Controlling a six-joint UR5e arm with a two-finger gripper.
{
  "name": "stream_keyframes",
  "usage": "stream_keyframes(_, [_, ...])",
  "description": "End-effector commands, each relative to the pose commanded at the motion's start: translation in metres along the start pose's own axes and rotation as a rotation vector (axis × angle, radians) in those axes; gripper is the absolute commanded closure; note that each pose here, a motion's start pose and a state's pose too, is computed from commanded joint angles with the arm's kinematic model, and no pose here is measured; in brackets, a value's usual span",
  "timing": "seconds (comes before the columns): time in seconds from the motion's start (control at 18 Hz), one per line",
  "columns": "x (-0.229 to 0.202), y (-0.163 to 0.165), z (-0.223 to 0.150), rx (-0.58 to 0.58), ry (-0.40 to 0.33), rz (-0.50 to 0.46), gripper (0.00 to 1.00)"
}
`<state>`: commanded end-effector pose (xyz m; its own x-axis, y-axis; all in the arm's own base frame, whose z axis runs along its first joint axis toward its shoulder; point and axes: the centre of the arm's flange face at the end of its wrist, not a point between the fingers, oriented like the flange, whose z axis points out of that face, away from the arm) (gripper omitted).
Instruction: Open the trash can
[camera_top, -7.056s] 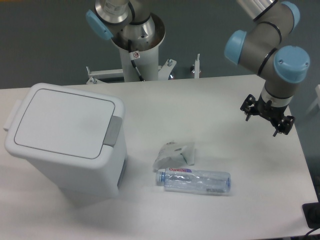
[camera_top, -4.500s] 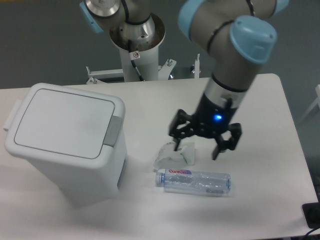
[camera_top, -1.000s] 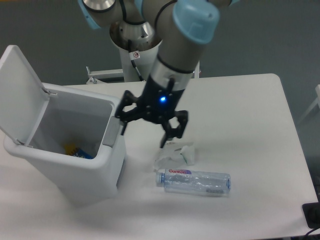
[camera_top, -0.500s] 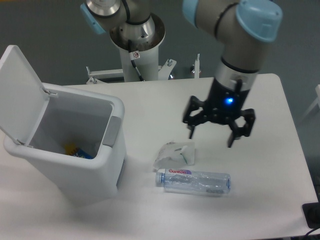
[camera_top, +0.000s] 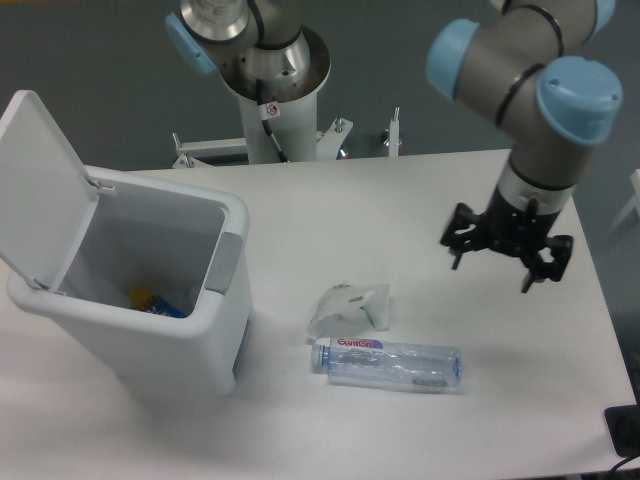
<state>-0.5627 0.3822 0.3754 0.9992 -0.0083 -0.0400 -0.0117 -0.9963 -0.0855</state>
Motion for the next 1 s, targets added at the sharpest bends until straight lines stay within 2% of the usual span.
stream_keyframes(0.11, [-0.017, 0.02, 0.006, 0.002, -0.008, -0.007, 0.0])
stream_keyframes(0.28, [-0.023, 0.022, 0.016, -0.011, -0.011, 0.088, 0.0])
stream_keyframes(0.44, [-0.036, 0.032, 0.036, -0.136, -0.02, 0.164, 0.0])
stream_keyframes(0.5, [-0.039, 0.031, 0.041, -0.134, -0.028, 0.188, 0.0])
stream_keyframes(0.61, [-0.034, 0.024, 0.051, -0.131, -0.052, 0.2, 0.0])
stream_keyframes(1.0, [-0.025, 0.022, 0.06, -0.135, -0.043, 0.217, 0.0])
